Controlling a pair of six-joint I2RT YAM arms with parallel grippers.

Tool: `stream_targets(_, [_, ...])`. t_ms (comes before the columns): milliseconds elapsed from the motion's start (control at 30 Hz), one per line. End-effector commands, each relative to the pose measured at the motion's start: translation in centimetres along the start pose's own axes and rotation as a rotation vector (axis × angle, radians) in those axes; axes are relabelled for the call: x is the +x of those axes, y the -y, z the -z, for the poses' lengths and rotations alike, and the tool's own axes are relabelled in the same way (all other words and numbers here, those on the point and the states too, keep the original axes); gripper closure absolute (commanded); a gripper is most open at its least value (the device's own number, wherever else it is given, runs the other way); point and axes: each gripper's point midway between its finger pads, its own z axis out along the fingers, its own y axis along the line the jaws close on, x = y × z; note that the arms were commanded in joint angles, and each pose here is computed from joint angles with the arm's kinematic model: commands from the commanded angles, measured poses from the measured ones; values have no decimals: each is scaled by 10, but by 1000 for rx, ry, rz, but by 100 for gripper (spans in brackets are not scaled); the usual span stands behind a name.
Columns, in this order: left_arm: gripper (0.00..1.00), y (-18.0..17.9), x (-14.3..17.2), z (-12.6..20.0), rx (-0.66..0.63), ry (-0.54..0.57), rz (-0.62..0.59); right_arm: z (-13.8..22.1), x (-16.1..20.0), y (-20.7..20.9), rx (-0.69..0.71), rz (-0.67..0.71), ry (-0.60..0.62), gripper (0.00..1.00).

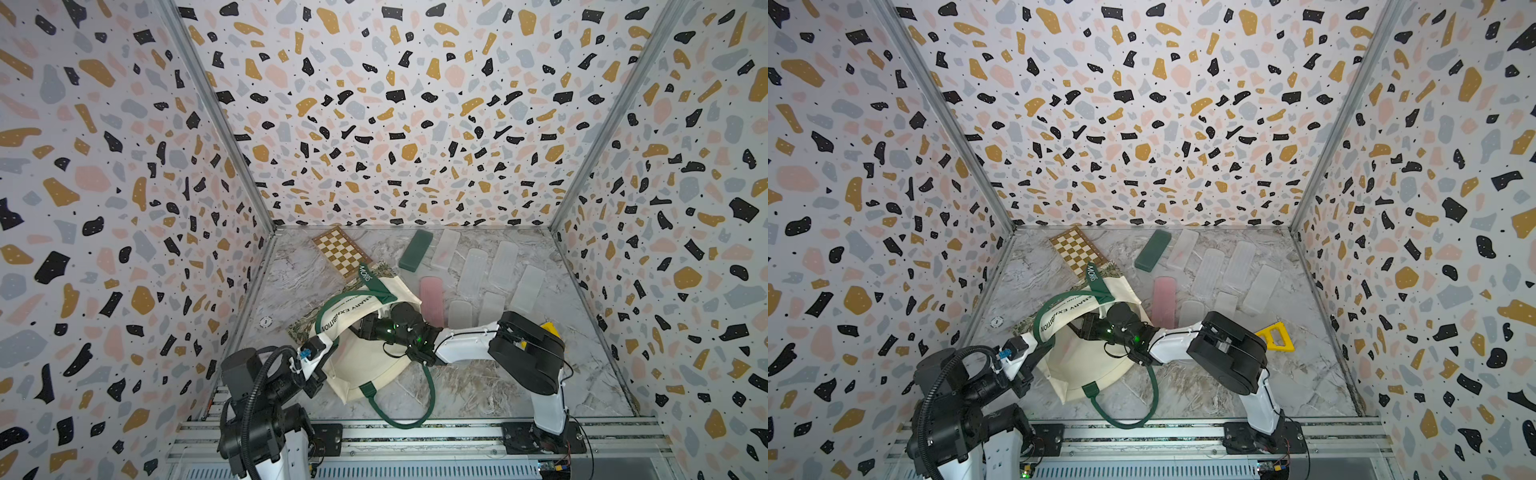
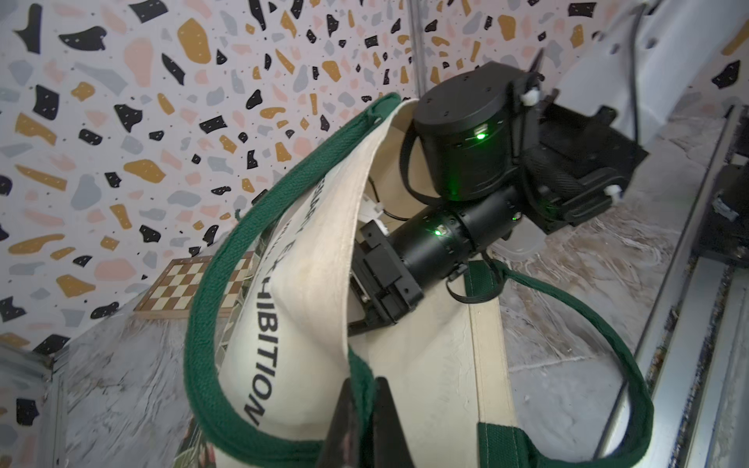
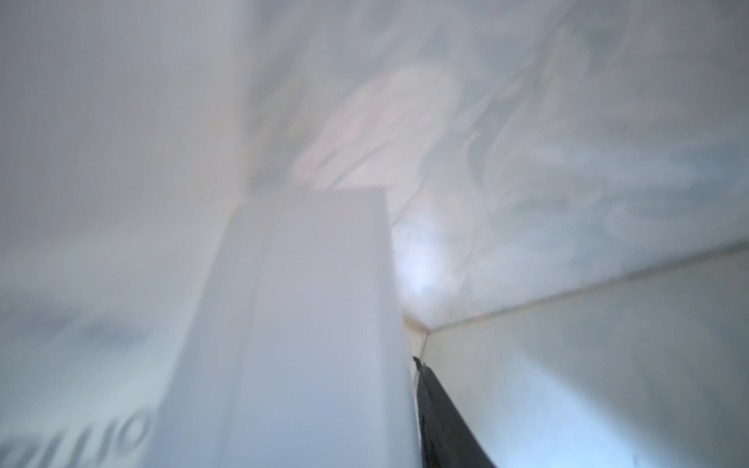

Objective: Take out the pencil case from the canvas bag
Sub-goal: Pick up the pencil case from the canvas bag.

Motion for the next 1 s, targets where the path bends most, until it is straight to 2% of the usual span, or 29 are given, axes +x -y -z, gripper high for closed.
stream_targets(0, [100,-41,-19,6,-177,-4,141,13,-6,-24,3,86,-17,61])
stream_targets(200, [100,-51,-35,5,-130,-36,286,27,-5,-22,27,104,-17,72])
stream_targets(333, [100,-56,-44,5,-119,-26,340,31,-6,-25,31,113,-20,73])
stream_targets(467, [100,-61,-46,6,-142,-17,345,41,-15,-37,41,150,-6,73])
stream_targets(567, [100,-72,-47,7,-196,-20,363,55,-30,-47,55,188,15,73])
stream_targets(700, [100,-89,-49,9,-259,-28,452,80,-54,-58,44,224,46,73])
stream_targets(967, [100,-130,-55,3,-331,-40,656,124,-98,-56,114,246,88,73])
